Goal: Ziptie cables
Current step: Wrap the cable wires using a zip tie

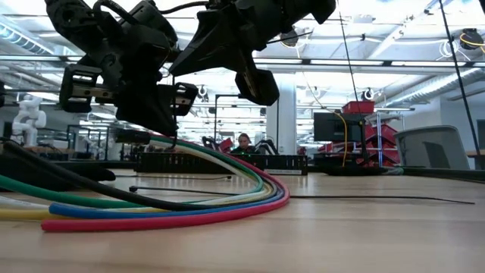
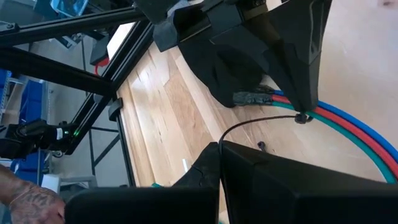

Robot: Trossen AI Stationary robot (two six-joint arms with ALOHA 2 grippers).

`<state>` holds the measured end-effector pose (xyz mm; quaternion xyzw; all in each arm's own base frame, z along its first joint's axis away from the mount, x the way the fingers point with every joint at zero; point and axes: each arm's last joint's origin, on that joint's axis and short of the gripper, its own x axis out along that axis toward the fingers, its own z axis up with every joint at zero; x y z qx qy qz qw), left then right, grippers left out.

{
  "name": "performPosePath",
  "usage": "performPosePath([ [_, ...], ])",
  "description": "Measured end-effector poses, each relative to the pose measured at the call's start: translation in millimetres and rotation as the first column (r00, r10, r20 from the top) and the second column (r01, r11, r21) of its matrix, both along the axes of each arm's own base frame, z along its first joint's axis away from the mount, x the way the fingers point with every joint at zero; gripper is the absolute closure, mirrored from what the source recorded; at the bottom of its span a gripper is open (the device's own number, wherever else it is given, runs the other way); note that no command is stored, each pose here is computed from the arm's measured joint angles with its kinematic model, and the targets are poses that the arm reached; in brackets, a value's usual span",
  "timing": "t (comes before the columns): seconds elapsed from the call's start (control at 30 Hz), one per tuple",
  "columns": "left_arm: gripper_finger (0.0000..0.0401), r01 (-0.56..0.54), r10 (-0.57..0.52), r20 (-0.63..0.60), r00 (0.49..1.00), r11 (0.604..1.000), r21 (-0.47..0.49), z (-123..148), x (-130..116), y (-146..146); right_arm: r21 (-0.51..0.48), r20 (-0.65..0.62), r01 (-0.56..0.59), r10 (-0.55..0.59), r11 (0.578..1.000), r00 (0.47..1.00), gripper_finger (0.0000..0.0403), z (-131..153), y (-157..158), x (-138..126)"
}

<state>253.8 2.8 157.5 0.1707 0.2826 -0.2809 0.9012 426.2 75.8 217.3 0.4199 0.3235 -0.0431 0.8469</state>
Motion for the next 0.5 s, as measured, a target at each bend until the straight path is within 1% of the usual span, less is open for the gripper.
performPosePath([
  [0.13,0.0399,-0.013,0.013,0.0,1.0,1.0,0.011,-0.1,0.2,0.4,-0.006,0.008,0.006,-0.006,1.0,1.0,0.0403,0.5,-0.2,0.4],
  [0.27,0.04,-0.001,0.002,-0.013,1.0,1.0,0.013,-0.7,-0.7,-3.3,-0.04,0.082,0.049,-0.046,0.998,0.996,0.0403,5.6,-1.5,4.2],
  [0.37,0.0401,0.012,-0.011,-0.046,0.999,1.0,0.018,-3.0,-2.8,-8.3,-0.042,0.086,0.057,-0.053,0.997,0.995,0.0403,5.9,-1.4,4.3],
  [0.5,0.0401,0.0,0.003,-0.059,0.998,0.999,0.038,-3.9,-3.2,-11.5,-0.045,0.108,0.056,-0.051,0.997,0.993,0.0403,7.7,-1.3,5.4],
])
